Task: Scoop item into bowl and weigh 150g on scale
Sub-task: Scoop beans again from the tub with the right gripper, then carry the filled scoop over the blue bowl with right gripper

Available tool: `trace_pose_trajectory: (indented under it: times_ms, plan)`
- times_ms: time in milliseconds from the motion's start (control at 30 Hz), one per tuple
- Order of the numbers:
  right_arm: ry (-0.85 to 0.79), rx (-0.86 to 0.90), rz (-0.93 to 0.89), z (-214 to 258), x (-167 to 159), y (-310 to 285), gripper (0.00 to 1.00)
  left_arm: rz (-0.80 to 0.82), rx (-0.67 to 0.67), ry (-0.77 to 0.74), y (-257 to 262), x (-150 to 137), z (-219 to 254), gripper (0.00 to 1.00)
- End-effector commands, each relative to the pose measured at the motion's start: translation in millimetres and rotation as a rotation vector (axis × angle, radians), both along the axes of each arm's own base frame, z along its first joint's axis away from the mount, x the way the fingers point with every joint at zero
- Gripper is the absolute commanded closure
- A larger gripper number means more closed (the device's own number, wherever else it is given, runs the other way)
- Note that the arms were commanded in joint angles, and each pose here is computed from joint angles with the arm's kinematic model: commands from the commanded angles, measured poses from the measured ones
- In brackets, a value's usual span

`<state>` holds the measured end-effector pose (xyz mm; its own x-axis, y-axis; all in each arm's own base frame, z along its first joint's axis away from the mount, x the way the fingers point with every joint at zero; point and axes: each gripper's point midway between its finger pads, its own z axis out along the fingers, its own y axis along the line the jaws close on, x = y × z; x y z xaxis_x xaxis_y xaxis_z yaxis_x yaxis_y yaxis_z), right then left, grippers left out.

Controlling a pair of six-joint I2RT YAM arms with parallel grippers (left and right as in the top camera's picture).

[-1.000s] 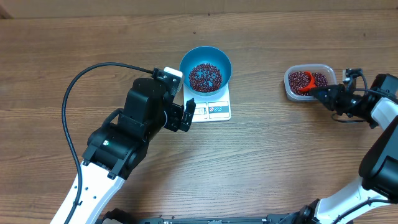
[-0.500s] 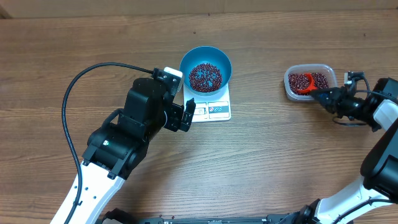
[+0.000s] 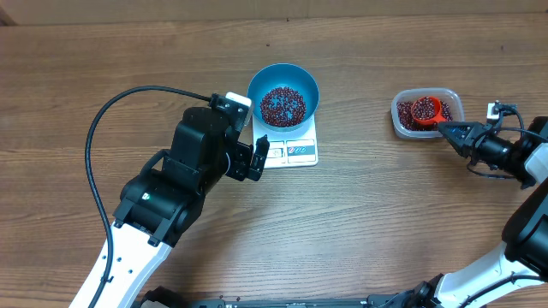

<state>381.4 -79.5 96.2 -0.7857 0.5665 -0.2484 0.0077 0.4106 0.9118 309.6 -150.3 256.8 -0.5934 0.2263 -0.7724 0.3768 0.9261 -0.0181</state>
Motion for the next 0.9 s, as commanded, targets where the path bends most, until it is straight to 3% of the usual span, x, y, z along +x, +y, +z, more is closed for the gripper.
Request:
trace_pose_trajectory:
  times_ms: [0, 433, 867]
  plan:
    - [-0.003, 0.066, 0.007, 4, -3, 5, 0.96, 0.003, -0.017, -0.008, 1, -2, 5, 0.0]
    - [-0.108, 0.303, 0.055, 46, -8, 18, 0.96, 0.003, -0.01, 0.005, 2, -4, 2, 0.0]
    - [-0.072, 0.331, 0.222, 47, -4, 83, 0.96, 0.003, -0.008, 0.008, 2, -4, 1, 0.0]
